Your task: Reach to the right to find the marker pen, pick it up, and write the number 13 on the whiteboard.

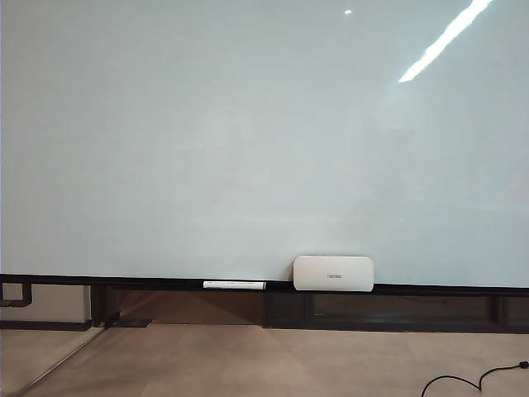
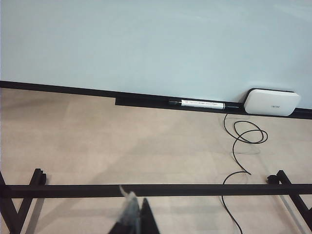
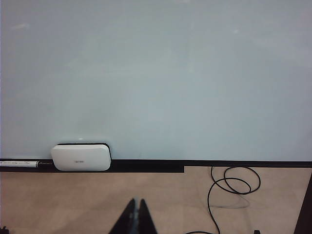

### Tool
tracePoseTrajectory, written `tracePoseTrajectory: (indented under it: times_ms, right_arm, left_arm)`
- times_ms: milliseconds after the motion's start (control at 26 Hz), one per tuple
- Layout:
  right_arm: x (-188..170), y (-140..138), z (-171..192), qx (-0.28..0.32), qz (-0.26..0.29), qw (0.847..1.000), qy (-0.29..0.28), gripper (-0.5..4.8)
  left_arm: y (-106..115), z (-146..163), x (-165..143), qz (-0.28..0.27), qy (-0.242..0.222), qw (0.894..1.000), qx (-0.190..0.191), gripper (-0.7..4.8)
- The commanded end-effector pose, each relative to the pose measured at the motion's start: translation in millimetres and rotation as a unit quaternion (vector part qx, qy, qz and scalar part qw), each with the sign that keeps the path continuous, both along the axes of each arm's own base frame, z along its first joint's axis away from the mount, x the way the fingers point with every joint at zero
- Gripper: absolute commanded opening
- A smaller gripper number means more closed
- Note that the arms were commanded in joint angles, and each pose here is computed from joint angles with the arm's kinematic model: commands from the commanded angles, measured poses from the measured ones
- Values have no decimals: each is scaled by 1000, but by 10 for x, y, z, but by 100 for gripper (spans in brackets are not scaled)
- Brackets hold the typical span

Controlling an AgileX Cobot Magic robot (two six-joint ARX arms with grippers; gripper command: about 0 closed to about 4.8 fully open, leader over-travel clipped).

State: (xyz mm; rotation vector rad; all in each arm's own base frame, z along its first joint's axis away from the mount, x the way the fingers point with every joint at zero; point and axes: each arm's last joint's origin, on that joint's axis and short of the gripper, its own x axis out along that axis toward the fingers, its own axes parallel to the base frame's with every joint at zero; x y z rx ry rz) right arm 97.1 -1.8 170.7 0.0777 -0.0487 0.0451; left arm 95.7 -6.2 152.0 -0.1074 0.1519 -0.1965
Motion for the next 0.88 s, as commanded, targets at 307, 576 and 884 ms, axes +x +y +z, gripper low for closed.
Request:
tracePoseTrajectory:
  times_ms: [307,576,884]
  right_arm:
    - [-2,-1,20,77,2,997,-3,-5]
    - [-2,-9,21,77,-11,997,-4,-5]
    - [-2,-9,24,77,-11,997,-6,-5]
  left_arm:
    - [-3,32,3,-5,-16,1000,1,-5]
    - [-5,4,-1,-1,8,999,-44,-5]
    - [-55,55,-11,-89,-5,993,-81,-5]
